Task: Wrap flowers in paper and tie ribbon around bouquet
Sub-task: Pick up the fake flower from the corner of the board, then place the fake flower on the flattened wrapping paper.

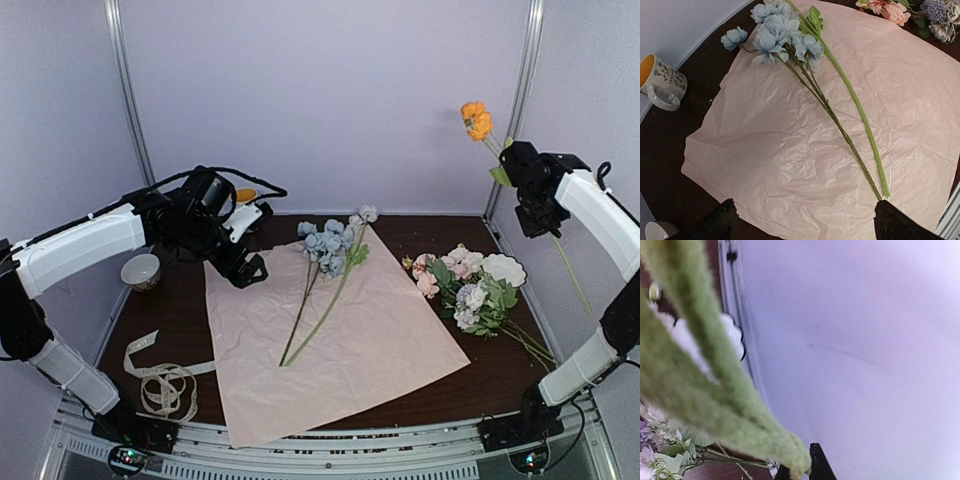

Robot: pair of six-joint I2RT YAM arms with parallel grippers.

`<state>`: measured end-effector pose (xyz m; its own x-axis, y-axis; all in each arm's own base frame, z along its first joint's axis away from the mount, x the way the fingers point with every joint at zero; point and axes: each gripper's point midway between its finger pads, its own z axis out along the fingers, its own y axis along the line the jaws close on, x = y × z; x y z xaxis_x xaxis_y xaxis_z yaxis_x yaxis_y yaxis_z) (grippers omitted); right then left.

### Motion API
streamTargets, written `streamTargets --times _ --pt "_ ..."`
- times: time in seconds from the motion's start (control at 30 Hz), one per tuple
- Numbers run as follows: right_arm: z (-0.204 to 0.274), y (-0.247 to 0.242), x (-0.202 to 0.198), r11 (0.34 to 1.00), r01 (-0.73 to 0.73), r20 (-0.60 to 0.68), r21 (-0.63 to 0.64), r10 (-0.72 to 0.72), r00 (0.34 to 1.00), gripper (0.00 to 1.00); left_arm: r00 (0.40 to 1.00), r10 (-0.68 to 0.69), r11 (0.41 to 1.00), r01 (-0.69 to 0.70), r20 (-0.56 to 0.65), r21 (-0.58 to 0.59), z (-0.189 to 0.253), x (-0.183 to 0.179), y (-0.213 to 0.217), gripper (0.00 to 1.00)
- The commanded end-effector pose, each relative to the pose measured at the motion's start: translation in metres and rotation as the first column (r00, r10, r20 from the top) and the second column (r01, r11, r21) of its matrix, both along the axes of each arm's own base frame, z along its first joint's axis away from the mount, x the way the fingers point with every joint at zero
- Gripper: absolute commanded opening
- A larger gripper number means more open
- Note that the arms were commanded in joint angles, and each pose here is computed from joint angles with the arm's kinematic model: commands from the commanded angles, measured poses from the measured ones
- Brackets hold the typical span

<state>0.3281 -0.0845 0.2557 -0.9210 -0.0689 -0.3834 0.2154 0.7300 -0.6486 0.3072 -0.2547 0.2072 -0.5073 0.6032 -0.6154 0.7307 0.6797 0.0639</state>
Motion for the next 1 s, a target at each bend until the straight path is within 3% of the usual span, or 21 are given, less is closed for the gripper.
streamTargets --times 0.0,0.03,0.1,0.13,0.17,0.23,0.33,0.37,0.4,0.57,0.63,0.9,0.93,0.97 --pt "0.109 0.019 -0.016 0.988 0.032 0.330 -0.152 0.020 0.944 0.00 1.000 -0.011 1.000 0.011 0.023 -0.010 0.005 0.000 0.000 0.97" --pt "0.119 0.033 -0.014 0.993 -0.011 0.368 -0.121 0.055 0.928 0.00 1.000 -0.010 1.000 0.011 0.023 -0.011 0.005 0.001 0.000 0.98" --pt "0.121 0.077 -0.002 0.980 -0.189 0.419 0.069 0.144 0.897 0.00 1.000 -0.009 1.000 0.009 0.025 -0.007 0.004 0.001 0.001 0.98" --pt "0.116 0.112 0.007 0.919 -0.323 0.449 0.228 0.195 0.872 0.00 1.000 -0.007 1.000 0.007 0.026 -0.004 0.004 0.001 0.001 0.98" --pt "0.113 0.150 0.013 0.817 -0.444 0.491 0.368 0.235 0.839 0.00 1.000 -0.007 1.000 0.007 0.025 -0.004 0.004 0.001 0.001 0.98" --pt "0.110 0.242 0.018 0.473 -0.650 0.603 0.595 0.273 0.750 0.00 1.000 -0.007 1.000 0.007 0.025 -0.003 0.004 0.002 0.001 0.98" --pt "0.104 0.355 0.017 -0.080 -0.638 0.642 0.766 0.143 0.753 0.00 1.000 0.001 1.000 -0.001 0.031 0.002 0.004 0.003 0.003 0.98" --pt "0.091 0.383 0.013 -0.198 -0.563 0.593 0.802 0.156 0.790 0.00 1.000 0.002 1.000 -0.002 0.031 0.004 0.004 0.003 0.003 0.98" --pt "0.077 0.405 0.010 -0.263 -0.500 0.552 0.825 0.184 0.813 0.00 0.999 0.004 1.000 -0.004 0.032 0.004 0.004 0.003 0.003 0.98" --pt "0.000 0.503 -0.001 -0.282 -0.303 0.394 0.910 0.365 0.843 0.00 1.000 0.001 1.000 -0.001 0.031 -0.002 0.005 0.002 0.003 0.98" --pt "-0.008 0.527 -0.002 -0.306 -0.265 0.375 0.914 0.392 0.840 0.00 0.999 0.005 1.000 -0.005 0.035 0.004 0.005 0.003 0.004 0.98" --pt "-0.089 0.515 0.040 -0.143 -0.222 0.259 0.964 0.338 0.905 0.00 0.999 0.008 1.000 -0.008 0.045 0.007 0.007 0.003 0.006 0.98" --pt "-0.099 0.510 0.041 -0.111 -0.216 0.241 0.970 0.343 0.908 0.03 0.999 0.007 1.000 -0.007 0.045 0.008 0.007 0.003 0.006 0.98" --pt "-0.106 0.506 0.041 -0.085 -0.216 0.232 0.973 0.356 0.905 0.13 0.999 0.006 1.000 -0.007 0.045 0.007 0.007 0.003 0.006 0.98"
